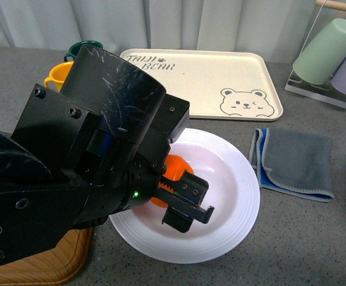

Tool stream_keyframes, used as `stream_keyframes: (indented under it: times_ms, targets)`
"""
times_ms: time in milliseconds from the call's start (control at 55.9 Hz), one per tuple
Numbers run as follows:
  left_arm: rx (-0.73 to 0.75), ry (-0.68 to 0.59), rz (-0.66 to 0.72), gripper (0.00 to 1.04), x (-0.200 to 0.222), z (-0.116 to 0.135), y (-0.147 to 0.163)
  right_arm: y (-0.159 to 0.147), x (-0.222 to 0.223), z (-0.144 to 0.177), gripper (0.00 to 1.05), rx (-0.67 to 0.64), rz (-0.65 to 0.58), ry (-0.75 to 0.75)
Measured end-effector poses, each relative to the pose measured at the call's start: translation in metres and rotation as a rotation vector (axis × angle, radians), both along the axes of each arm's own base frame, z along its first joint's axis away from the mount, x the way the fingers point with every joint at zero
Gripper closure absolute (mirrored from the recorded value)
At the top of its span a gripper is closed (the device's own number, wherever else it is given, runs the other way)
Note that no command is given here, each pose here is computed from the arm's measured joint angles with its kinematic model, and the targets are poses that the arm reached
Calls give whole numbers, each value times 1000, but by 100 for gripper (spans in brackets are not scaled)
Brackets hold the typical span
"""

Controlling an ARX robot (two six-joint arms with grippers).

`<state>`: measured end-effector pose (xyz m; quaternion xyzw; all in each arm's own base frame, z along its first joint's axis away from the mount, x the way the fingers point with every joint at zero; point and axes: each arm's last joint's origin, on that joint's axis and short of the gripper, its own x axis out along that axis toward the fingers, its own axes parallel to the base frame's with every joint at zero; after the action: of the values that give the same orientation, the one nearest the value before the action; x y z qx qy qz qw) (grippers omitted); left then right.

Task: Place orange and plate with both arms

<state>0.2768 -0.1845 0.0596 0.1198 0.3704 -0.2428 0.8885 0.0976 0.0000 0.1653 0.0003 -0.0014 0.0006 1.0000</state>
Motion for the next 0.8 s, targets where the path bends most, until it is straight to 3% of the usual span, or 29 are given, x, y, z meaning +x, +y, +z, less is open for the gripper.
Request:
stream_keyframes:
  times_ms: [125, 590, 626, 661, 733, 804]
  targets:
    - [-3, 6, -12, 5, -4, 3, -2, 0, 0, 0, 9, 0, 0, 0]
    - [-107, -127, 60, 7, -7, 58, 9, 0, 0, 0, 9, 0, 0, 0]
    - [-87, -201, 105, 10, -7, 57, 10, 0, 0, 0, 9, 0, 0, 0]
    - [-82, -361, 227, 17, -7, 53, 16, 0, 0, 0, 9, 0, 0, 0]
    - [-136, -589, 423, 33, -26, 49, 46, 0, 0, 0, 9, 0, 2, 0]
    - [-245, -741, 500, 51, -42, 71, 79, 0, 0, 0, 9, 0, -1, 0]
